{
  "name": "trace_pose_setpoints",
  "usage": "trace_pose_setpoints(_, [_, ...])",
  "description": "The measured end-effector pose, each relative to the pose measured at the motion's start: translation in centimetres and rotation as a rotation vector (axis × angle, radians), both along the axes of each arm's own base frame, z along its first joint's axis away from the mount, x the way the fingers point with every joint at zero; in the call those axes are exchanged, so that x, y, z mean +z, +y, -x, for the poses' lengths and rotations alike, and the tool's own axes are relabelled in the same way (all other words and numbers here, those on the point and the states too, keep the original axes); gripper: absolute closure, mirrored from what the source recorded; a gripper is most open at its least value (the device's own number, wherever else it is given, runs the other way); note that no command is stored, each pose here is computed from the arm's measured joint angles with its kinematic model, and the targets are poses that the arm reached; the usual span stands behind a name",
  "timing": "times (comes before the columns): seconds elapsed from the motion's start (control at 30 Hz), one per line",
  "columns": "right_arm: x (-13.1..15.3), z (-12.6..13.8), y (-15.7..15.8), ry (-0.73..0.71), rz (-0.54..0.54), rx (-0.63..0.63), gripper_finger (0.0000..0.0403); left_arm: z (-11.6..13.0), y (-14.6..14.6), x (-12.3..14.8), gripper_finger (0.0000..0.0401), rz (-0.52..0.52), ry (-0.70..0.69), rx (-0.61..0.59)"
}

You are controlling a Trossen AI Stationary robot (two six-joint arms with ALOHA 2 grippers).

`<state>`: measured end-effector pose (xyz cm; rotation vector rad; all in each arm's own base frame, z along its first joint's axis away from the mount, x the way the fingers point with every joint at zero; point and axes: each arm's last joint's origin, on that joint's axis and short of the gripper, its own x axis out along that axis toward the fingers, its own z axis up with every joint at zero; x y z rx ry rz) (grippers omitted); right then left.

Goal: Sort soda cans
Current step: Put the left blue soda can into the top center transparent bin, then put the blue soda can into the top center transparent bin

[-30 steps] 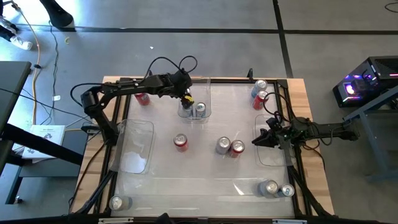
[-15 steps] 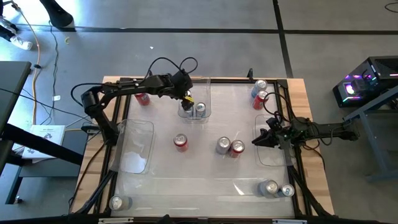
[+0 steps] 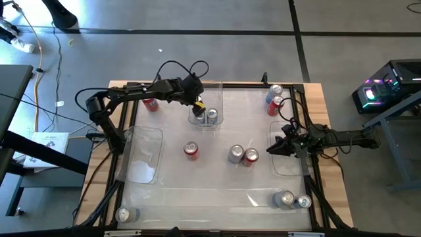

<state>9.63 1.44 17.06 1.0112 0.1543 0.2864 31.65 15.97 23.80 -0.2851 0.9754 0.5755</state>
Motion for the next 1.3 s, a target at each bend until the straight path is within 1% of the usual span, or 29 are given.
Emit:
trace_pose_setpoints(0.23, [0.0,0.0,0.0,-0.001,0.000,0.000,0.0270,0.2,0.5,0.1,0.0096,0.016,-0.014,0.007])
trace_pose_setpoints(0.33, [0.0,0.0,0.0,-0.001,0.000,0.001,0.0270,0.3,0.8,0.0,0.0090,0.021,-0.017,0.020])
trace_pose_setpoints(0.53, [0.0,0.0,0.0,0.000,0.000,0.000,0.0270,0.4,0.7,0.2,0.0090,0.019,-0.016,0.021])
trace_pose_setpoints(0.93, [0.0,0.0,0.0,0.000,0.000,0.000,0.0270,1.4,0.2,2.7,0.0089,-0.021,-0.082,0.024])
trace_pose_setpoints(1.13, [0.0,0.0,0.0,0.000,0.000,0.000,0.0270,1.7,0.1,3.3,0.0089,-0.032,-0.100,0.025])
trace_pose_setpoints(1.3, [0.0,0.0,0.0,-0.001,0.000,0.000,0.0270,1.7,0.1,3.4,0.0089,-0.041,-0.099,0.019])
